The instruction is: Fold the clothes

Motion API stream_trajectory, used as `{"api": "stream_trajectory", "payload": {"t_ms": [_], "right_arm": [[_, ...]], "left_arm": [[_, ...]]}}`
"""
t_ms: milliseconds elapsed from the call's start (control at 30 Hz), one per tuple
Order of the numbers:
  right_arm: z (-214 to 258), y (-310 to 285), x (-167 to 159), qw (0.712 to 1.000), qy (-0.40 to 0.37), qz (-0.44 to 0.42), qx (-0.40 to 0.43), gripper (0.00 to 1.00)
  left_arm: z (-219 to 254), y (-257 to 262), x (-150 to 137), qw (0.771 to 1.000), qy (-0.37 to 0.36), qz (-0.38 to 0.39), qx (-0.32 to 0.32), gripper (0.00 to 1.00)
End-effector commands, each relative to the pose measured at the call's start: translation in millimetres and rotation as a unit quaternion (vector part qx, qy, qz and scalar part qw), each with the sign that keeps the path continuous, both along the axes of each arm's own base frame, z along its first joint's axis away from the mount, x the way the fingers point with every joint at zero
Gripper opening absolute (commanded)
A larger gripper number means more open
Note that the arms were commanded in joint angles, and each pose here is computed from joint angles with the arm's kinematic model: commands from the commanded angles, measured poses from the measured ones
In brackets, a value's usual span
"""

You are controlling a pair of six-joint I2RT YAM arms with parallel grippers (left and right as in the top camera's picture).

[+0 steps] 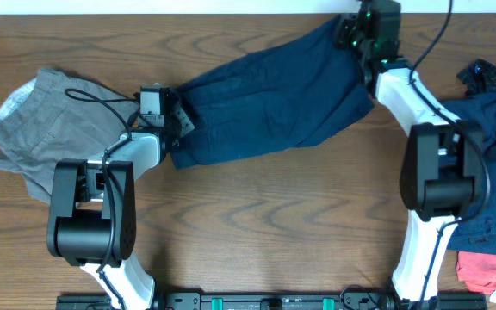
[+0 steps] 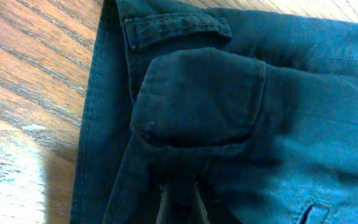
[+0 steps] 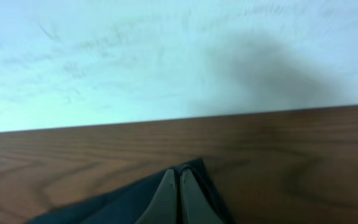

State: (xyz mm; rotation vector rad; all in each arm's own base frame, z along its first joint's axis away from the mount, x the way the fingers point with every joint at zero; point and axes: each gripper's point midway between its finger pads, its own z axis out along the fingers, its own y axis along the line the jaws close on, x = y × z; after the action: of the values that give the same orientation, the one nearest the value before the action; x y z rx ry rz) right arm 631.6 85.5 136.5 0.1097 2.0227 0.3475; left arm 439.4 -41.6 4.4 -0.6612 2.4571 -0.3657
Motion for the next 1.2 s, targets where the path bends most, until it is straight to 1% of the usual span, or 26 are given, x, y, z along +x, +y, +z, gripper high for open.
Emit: {"api": "stream_trajectory", "payload": {"t_ms": [0,100,133,167,200,267,333,400,433,500,567,633,667,700,767,800,867,1033,1167], "right_arm": [[-45,-2,4,0.999,0.034,-0.026,0.000,0.01],[-84,2,0,0.997,0.072,-0.024,0.013,0.02],[-97,5,-3,0.996,0.085,-0.014,0.016,0.16],[-108,9,-7,0.995,0.100,-0.004,0.020,0.38],[-113,11,-10,0.994,0.111,0.000,0.021,0.56],[-116,9,-16,0.992,0.124,0.010,0.005,0.68],[-102,5,-17,0.993,0.118,0.021,-0.016,0.85],[-76,0,-19,0.993,0.107,0.026,-0.029,0.89],[-55,-4,-21,0.994,0.099,0.027,-0.034,0.90],[-23,-7,-31,0.994,0.095,0.031,-0.038,0.89],[1,-6,-48,0.992,0.103,0.055,-0.050,0.86],[15,-9,-73,0.987,0.135,0.063,-0.065,0.70],[13,-13,-85,0.982,0.161,0.060,-0.075,0.55],[11,-15,-91,0.980,0.173,0.059,-0.077,0.49],[-4,-17,-111,0.970,0.223,0.060,-0.081,0.35],[-16,-18,-119,0.963,0.248,0.061,-0.081,0.32],[-40,-19,-135,0.951,0.291,0.064,-0.082,0.29],[-94,-13,-162,0.927,0.359,0.080,-0.076,0.28],[-132,-13,-177,0.913,0.391,0.083,-0.078,0.33]], "left_arm": [[-18,3,-15,0.999,0.035,-0.002,0.009,0.14],[-18,3,-16,0.999,0.038,0.008,0.003,0.14],[-19,4,-16,0.999,0.039,0.008,0.003,0.14],[-19,4,-16,0.999,0.039,0.008,0.003,0.14],[-19,4,-17,0.999,0.039,0.008,0.003,0.14],[-20,4,-18,0.999,0.043,0.007,0.004,0.14],[-20,4,-20,0.999,0.046,0.007,0.004,0.14],[-21,4,-20,0.999,0.048,0.007,0.004,0.14],[-21,4,-20,0.999,0.048,0.007,0.004,0.14],[-21,4,-20,0.999,0.048,0.007,0.004,0.14],[-21,4,-20,0.999,0.048,0.007,0.004,0.14],[-22,4,-21,0.999,0.050,0.007,0.004,0.14],[-22,4,-22,0.999,0.052,0.007,0.004,0.14],[-23,4,-23,0.998,0.054,0.007,0.005,0.14],[-24,4,-26,0.998,0.061,0.007,0.005,0.14],[-25,4,-28,0.998,0.065,0.007,0.005,0.14],[-27,4,-32,0.997,0.075,0.007,0.006,0.14],[-34,5,-46,0.994,0.108,0.007,0.008,0.14],[-40,6,-61,0.990,0.139,0.007,0.011,0.14]]}}
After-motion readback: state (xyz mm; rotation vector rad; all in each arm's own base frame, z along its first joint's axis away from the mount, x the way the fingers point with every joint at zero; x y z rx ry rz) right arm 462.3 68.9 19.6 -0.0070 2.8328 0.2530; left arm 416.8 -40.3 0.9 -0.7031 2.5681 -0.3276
